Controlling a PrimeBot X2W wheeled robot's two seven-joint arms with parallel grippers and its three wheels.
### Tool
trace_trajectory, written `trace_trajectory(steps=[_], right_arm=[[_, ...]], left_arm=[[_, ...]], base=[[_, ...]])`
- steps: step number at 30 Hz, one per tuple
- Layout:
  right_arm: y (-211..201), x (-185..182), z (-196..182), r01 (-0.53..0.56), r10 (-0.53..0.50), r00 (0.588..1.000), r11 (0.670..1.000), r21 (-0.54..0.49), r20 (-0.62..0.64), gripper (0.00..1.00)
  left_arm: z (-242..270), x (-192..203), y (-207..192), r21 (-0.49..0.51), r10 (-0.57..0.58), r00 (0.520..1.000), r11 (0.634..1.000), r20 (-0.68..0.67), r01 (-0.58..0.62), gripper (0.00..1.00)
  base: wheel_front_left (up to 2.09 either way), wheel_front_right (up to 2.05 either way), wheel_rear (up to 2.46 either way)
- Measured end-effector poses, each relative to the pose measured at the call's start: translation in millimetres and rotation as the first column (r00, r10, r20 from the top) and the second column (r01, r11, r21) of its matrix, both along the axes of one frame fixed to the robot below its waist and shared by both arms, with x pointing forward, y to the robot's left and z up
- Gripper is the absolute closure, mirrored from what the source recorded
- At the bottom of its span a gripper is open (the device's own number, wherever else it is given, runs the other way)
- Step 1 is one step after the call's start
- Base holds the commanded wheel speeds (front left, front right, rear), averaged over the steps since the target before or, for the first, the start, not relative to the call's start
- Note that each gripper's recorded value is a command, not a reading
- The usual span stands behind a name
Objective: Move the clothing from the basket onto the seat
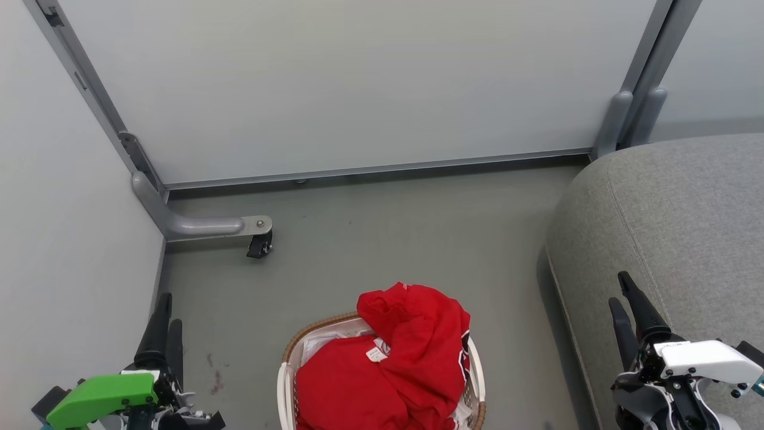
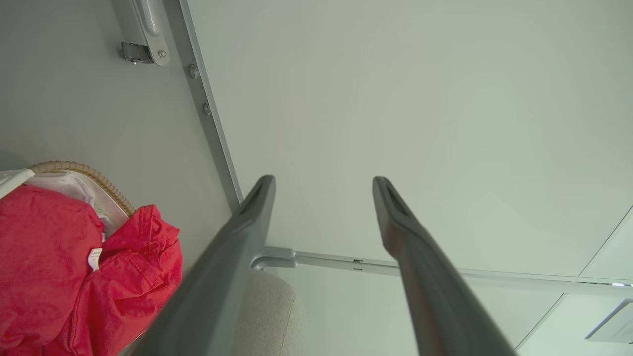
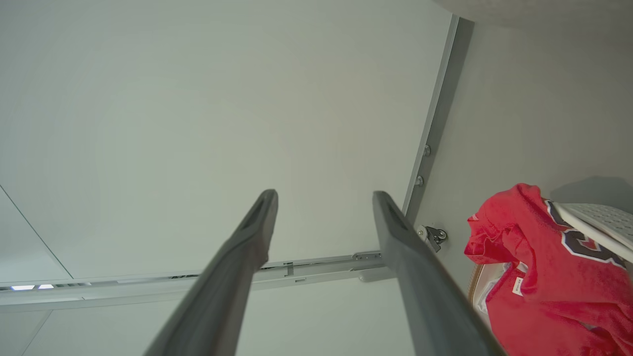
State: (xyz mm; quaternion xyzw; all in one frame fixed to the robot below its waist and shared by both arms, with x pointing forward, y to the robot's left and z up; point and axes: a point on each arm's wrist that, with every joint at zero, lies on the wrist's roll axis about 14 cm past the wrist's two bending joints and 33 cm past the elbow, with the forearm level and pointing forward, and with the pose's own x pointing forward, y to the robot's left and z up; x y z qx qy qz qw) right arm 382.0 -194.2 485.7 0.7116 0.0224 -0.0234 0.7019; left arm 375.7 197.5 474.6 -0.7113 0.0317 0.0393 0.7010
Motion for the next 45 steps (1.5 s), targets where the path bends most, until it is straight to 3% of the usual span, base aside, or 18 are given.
trace_trajectory(steps=[11, 23, 32, 45], right_arm=[[-3.3, 5.3, 5.3, 0.0, 0.001, 1.0, 0.978, -0.211, 0.005, 0.0], [4.7, 11.8, 11.0, -0.027, 0.038, 0.999, 0.893, -0.45, 0.015, 0.0], [3.3, 17.6, 19.2, -0.013, 0.045, 0.998, 0.778, -0.628, 0.034, 0.0], [14.2, 21.0, 22.9, -0.018, 0.086, 0.995, 0.619, -0.785, 0.045, 0.0]], left_arm=[[-7.0, -0.5, 3.9, 0.207, -0.001, 0.999, 0.978, -0.035, 0.008, 0.0], [-8.4, 0.8, 0.7, 0.465, -0.03, 0.998, 0.884, -0.053, 0.051, 0.0], [-7.1, 4.0, -1.0, 0.627, -0.057, 0.997, 0.775, -0.058, 0.081, 0.0], [-11.8, 2.4, -7.5, 0.779, -0.083, 0.992, 0.615, -0.09, 0.122, 0.0]], base=[[0.0, 0.0, 0.0], [0.0, 0.0, 0.0], [0.0, 0.0, 0.0], [0.0, 0.0, 0.0]])
